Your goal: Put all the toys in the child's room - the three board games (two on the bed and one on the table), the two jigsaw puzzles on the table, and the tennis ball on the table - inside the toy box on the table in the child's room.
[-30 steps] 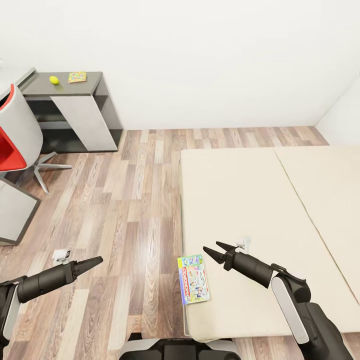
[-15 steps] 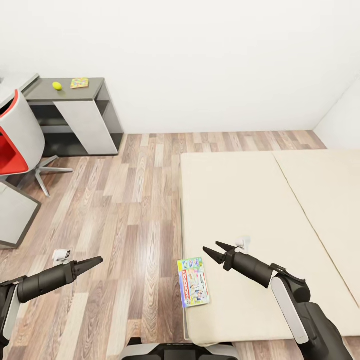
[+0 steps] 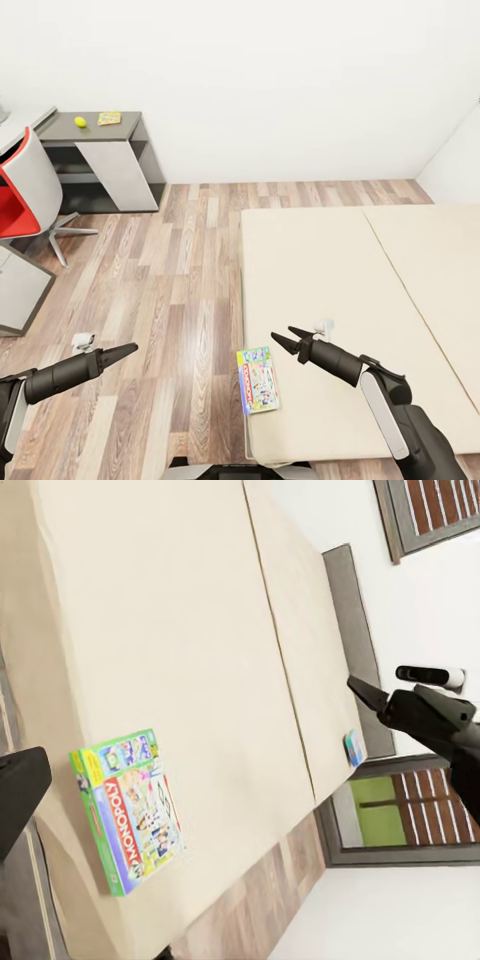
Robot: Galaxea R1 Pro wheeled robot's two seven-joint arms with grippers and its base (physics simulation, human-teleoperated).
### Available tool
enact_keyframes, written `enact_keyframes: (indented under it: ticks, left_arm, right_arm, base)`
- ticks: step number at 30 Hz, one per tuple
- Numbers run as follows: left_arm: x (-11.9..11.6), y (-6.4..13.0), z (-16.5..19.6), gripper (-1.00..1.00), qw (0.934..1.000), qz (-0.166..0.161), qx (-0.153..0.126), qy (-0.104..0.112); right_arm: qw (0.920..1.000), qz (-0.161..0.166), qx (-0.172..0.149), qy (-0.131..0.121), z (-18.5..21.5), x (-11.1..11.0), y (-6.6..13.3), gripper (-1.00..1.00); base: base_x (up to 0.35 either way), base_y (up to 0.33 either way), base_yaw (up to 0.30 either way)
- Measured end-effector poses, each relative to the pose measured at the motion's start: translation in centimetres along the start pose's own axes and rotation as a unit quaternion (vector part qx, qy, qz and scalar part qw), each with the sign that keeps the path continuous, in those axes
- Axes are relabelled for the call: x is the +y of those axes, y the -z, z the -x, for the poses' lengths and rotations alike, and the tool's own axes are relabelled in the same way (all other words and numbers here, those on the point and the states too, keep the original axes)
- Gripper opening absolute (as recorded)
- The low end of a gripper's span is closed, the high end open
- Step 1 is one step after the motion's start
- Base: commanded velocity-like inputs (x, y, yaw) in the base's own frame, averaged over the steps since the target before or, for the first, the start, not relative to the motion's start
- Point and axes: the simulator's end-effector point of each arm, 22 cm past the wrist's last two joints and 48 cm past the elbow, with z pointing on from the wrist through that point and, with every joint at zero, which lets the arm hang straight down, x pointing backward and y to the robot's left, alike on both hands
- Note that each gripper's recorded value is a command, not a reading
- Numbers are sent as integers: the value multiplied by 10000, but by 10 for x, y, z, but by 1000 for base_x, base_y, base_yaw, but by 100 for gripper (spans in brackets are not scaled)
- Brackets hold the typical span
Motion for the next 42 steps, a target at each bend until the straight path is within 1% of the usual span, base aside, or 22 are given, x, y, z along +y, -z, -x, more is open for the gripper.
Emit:
enact_keyframes:
  ticks: [3, 4, 12, 17, 25, 32, 35, 39, 42]
  left_arm:
    - [4, 0, 0, 100, 10000, 94, -3, 7]
    - [8, 0, -1, 100, 9998, 171, -1, 33]
    - [22, 2, -5, 100, 9990, 422, -15, 160]
    - [28, 3, -6, 100, 9982, 562, -19, 192]
    - [27, 5, -3, 100, 9979, 627, -41, 161]
    - [29, 6, -1, 100, 9972, 734, -67, 135]
    - [30, 7, 0, 100, 9968, 789, -78, 125]
    - [31, 3, -1, 100, 9964, 843, -18, 93]
    - [28, 0, -3, 100, 9966, 824, 44, 59]
  right_arm:
    - [10000, -40, -32, -2, -2, -4, 1, 100]
    - [10000, -65, -47, -7, -3, -7, 1, 100]
    - [9999, -111, -81, -29, -6, -11, 2, 100]
    - [9998, -158, -43, -101, -12, -16, 2, 100]
    - [9993, -280, 70, -258, -27, -27, 4, 100]
    - [9991, -367, -33, -207, -29, -34, 5, 100]
    - [9988, -420, -24, -240, -35, -40, 7, 100]
    - [9982, -494, 33, -329, -44, -47, 8, 100]
    - [9981, -521, 33, -341, -46, -49, 8, 100]
  base:
    - [0, 0, 0]
    - [0, 0, 0]
    - [0, 0, 0]
    - [0, 0, 0]
    - [0, 0, 0]
    - [0, 0, 0]
    - [0, 0, 0]
    - [0, 0, 0]
    - [0, 0, 0]
